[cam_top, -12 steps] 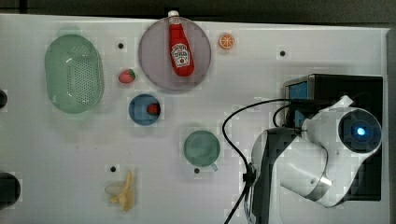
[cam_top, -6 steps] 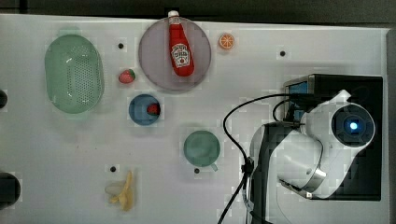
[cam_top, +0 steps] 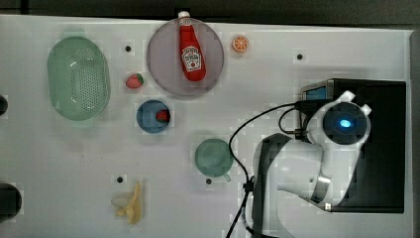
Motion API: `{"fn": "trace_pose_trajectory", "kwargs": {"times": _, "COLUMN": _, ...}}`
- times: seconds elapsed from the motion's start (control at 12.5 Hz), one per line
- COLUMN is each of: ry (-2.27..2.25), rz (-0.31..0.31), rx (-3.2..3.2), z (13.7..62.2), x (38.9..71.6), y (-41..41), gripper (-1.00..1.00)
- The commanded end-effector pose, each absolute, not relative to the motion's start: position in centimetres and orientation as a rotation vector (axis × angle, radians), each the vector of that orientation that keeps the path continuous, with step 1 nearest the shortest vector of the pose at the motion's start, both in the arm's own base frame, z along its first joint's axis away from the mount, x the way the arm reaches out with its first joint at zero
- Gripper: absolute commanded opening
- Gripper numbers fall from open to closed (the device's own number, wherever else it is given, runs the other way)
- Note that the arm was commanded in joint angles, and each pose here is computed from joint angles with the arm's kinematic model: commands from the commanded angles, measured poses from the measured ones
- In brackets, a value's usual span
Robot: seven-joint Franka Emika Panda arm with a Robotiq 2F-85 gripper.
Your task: Flap open oven.
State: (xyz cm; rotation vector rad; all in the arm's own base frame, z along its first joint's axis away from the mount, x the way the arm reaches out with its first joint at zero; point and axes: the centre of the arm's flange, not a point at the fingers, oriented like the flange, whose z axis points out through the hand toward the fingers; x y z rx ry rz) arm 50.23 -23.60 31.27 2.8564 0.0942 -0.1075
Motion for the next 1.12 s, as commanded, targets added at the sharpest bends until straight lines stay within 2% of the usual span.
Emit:
{"fn": "trace_pose_trajectory", "kwargs": {"times": 0.08, "ry": 0.041, "rz": -0.129, "rx": 2.788, "z": 29.3, "x": 51.2, "y": -18.8, "gripper": -0.65}}
{"fn": "trace_pose_trajectory", "kwargs": {"times": 0.4, "ry": 0.045, "rz": -0.159, "rx": 2.693, "z": 26.9, "x": 51.5, "y": -13.9, "gripper": -0.65}}
{"fn": "trace_pose_trajectory", "kwargs": {"times": 0.8, "ry": -0.062, "rz": -0.165, "rx": 2.613, "z": 21.7, "x": 51.8, "y": -8.1, "gripper": -0.65}}
{"fn": "trace_pose_trajectory", "kwargs": {"times": 1.12, "ry": -0.044, "rz": -0.193, "rx": 2.605, "z": 18.0, "x": 51.6, "y": -6.0, "gripper": -0.65}}
